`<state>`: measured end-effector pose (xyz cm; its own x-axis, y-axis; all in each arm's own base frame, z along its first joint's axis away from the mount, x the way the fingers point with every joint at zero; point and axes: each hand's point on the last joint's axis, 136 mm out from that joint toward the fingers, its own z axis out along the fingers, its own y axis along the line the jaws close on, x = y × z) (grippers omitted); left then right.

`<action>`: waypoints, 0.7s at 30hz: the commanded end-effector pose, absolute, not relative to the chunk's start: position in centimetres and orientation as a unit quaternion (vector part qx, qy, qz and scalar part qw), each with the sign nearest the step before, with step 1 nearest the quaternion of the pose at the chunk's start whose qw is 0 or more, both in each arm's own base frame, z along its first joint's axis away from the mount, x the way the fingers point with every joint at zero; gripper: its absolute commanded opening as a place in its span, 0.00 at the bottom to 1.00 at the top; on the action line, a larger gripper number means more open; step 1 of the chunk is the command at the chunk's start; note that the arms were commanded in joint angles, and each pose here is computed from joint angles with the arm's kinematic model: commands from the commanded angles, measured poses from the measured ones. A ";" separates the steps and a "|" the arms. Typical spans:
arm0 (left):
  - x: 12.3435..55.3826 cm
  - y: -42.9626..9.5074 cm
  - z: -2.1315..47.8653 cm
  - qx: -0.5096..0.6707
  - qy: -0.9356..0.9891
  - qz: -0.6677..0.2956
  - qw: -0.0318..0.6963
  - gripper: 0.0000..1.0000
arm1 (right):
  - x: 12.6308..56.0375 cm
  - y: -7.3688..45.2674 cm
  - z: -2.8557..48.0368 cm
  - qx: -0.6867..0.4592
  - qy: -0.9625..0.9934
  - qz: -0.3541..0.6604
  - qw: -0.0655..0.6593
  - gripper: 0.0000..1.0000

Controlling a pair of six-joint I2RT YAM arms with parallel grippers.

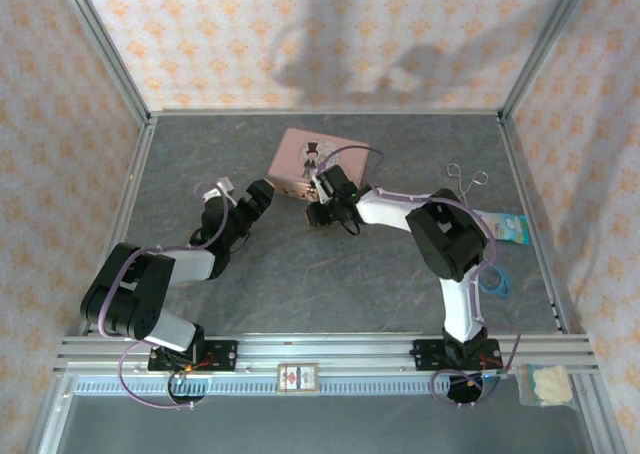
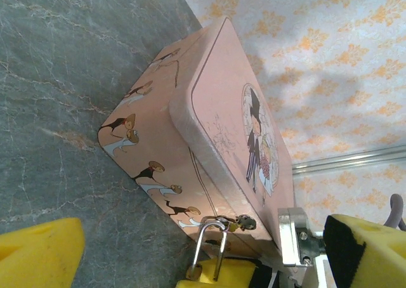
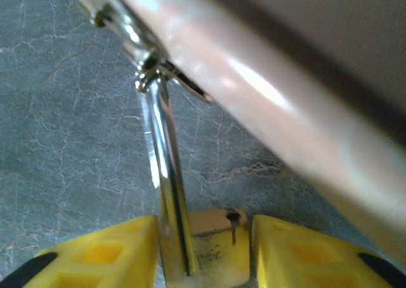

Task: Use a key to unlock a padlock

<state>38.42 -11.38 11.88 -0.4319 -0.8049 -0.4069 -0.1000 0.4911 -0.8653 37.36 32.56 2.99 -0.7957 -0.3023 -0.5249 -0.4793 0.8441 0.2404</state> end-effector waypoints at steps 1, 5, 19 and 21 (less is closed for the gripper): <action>38.3 -11.3 12.6 -0.302 0.732 -0.420 0.444 0.95 | 36.7 32.2 3.1 -0.202 0.935 0.167 0.240 0.46; 38.3 -11.2 12.6 -0.303 0.729 -0.423 0.444 0.95 | 36.8 32.2 2.5 -0.208 0.935 0.130 0.256 0.46; 38.4 -11.3 12.6 -0.306 0.723 -0.435 0.441 0.95 | 36.5 29.8 0.6 -0.187 0.932 -0.063 0.303 0.35; 38.3 -11.4 12.6 -0.304 0.723 -0.437 0.440 0.95 | 36.7 29.7 0.5 -0.174 0.937 -0.041 0.301 0.29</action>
